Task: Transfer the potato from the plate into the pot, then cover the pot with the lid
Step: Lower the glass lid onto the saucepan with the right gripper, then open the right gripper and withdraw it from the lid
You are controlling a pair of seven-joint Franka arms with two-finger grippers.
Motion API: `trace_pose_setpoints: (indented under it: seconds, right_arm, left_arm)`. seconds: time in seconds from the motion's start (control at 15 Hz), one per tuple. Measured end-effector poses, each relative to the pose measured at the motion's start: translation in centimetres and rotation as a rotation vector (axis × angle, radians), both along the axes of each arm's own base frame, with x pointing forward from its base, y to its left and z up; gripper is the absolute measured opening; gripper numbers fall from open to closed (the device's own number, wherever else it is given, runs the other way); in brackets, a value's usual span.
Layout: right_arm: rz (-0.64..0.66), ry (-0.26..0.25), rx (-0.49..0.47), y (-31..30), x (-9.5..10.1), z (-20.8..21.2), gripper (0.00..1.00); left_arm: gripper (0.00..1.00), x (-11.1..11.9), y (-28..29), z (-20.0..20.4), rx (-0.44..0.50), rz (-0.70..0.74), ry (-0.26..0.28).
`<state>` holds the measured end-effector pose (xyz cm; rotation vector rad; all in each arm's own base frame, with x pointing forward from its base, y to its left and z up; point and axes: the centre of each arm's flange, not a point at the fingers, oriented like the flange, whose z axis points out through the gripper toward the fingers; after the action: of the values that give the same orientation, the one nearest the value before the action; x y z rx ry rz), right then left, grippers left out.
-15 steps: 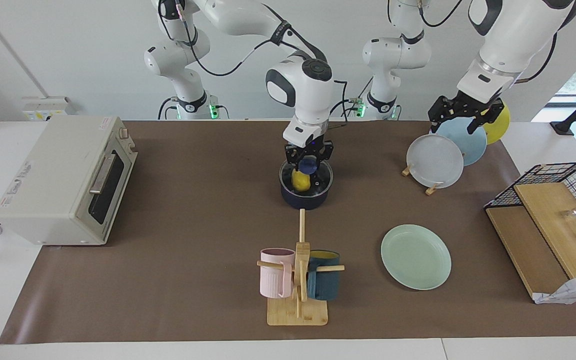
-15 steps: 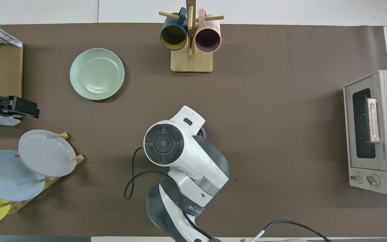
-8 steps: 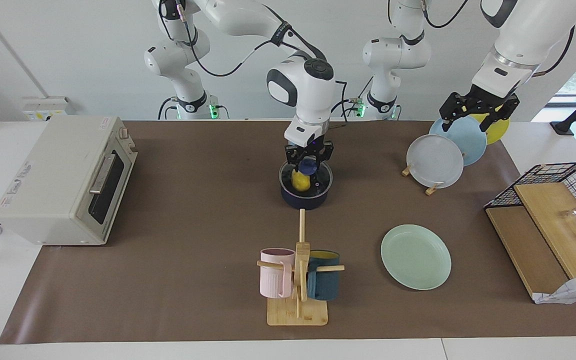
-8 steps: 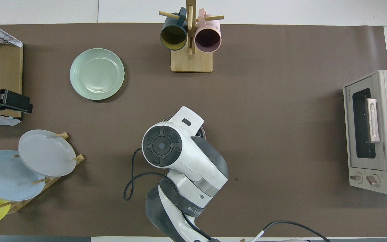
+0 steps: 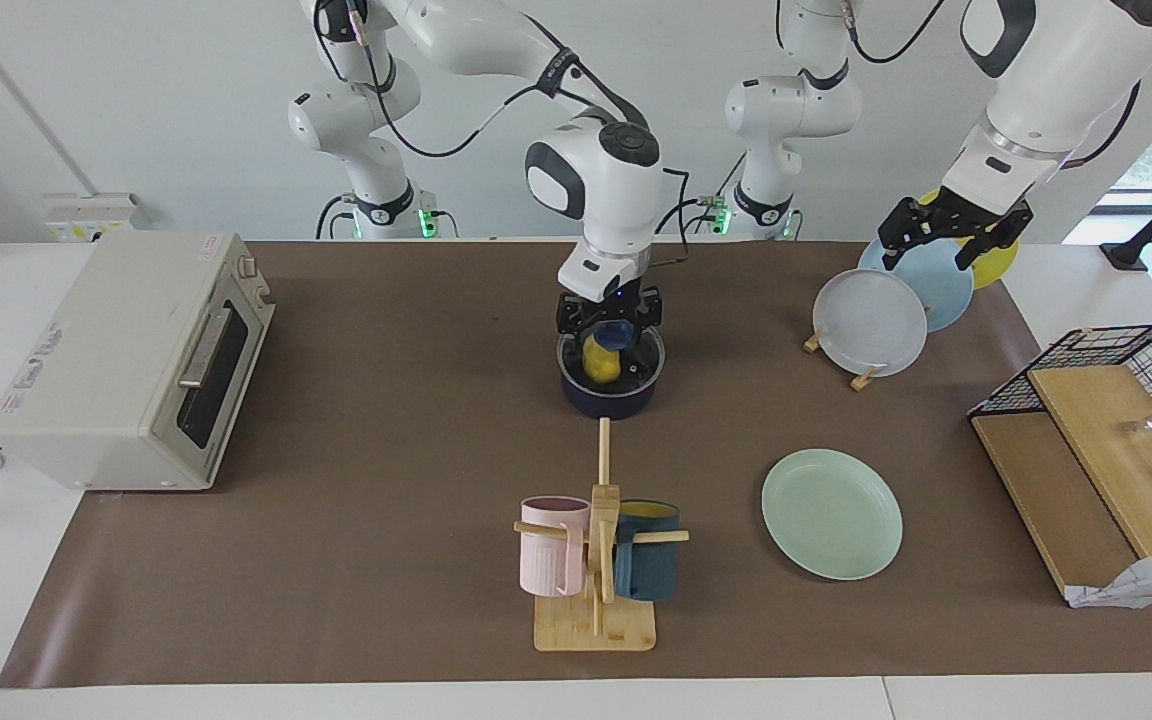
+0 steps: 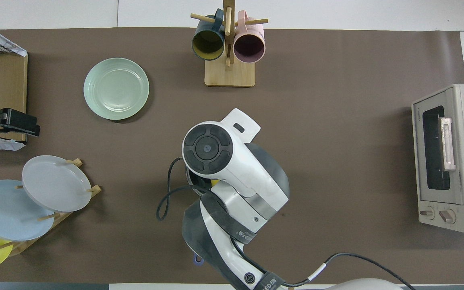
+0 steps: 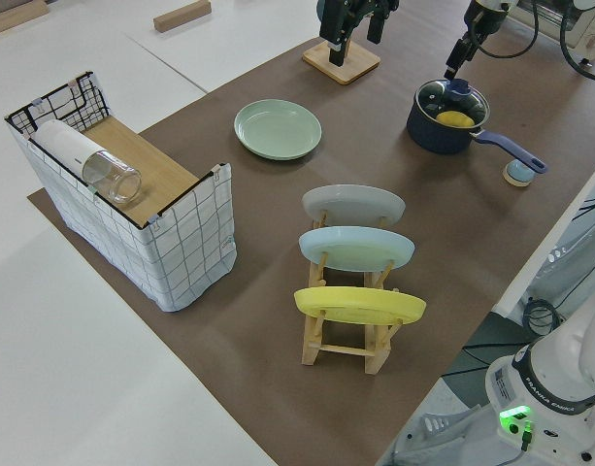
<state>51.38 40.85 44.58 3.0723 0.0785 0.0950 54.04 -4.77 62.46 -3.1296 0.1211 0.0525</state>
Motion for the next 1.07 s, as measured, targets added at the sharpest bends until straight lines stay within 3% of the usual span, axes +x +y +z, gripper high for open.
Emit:
trace_pose_setpoints:
  seconds: [0.33,0.73,1.07]
  right_arm:
    - [-0.006,0.041,-0.013,-9.6,3.8,8.3,1.0]
    - [-0.071,0.113,-0.016,-20.4,2.8,15.7,1.0]
    - [-0.076,0.143,0.005,-29.8,2.6,18.6,1.0]
  left_arm:
    - [1.0,0.1,-0.2,0.2,-0.001,0.005,-0.015]
    - [1.0,0.1,-0.4,0.1,-0.001,0.002,-0.013]
    - [1.0,0.1,-0.6,0.0,-0.001,-0.002,-0.012]
